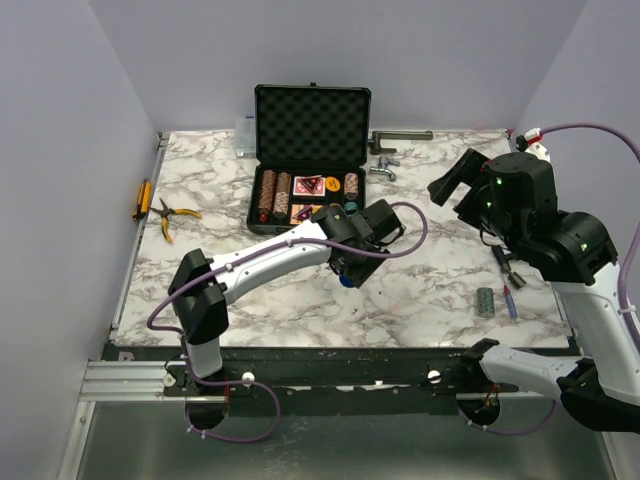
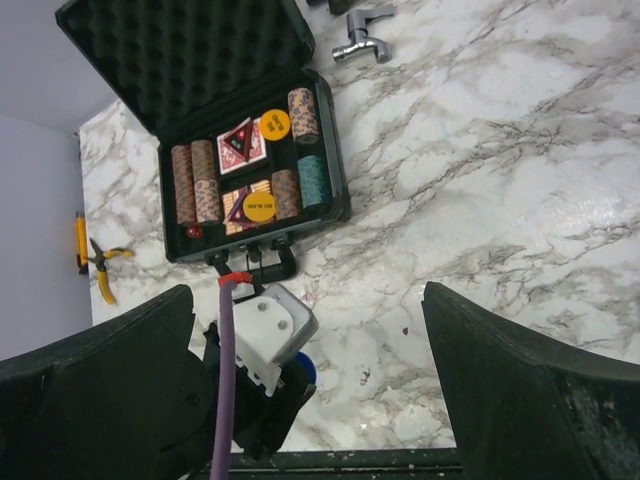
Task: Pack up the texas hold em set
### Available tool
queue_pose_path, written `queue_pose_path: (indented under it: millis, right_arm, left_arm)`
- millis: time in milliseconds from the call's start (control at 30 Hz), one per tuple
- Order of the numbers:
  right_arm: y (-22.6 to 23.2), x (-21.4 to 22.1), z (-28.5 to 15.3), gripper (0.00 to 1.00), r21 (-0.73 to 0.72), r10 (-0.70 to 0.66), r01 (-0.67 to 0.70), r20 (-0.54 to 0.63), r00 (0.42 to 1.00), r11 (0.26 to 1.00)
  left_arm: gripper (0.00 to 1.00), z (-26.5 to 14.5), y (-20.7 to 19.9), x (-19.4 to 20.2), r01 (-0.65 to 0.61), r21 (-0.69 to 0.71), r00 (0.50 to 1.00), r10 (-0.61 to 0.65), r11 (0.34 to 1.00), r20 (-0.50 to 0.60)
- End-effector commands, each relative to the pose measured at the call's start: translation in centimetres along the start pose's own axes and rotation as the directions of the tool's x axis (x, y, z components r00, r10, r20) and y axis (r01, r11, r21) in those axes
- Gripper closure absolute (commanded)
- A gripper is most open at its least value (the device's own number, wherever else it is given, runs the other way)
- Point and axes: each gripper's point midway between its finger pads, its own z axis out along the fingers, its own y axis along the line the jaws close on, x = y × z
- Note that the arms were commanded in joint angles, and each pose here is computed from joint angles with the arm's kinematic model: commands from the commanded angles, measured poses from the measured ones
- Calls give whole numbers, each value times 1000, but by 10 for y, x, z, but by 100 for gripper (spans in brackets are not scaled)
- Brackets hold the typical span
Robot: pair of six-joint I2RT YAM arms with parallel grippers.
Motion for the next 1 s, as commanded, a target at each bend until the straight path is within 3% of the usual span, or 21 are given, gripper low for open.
queue_pose_path:
  millis: [0,400,967]
  right_arm:
    - [2,-17,5,0,11,10,-12,94,996,1000]
    - [3,-7,24,0,23,26,-28,87,996,999]
    - [-9,2,26,0,54,56,-60,86,995,997]
  left_arm:
    - [65,-15,28,-13,62,-34,997,-60,998,49]
    - [65,-22,105,-61,293,-65,951,-283,954,127]
    - [67,-7,169,-113,606,54,779,-606,794,161]
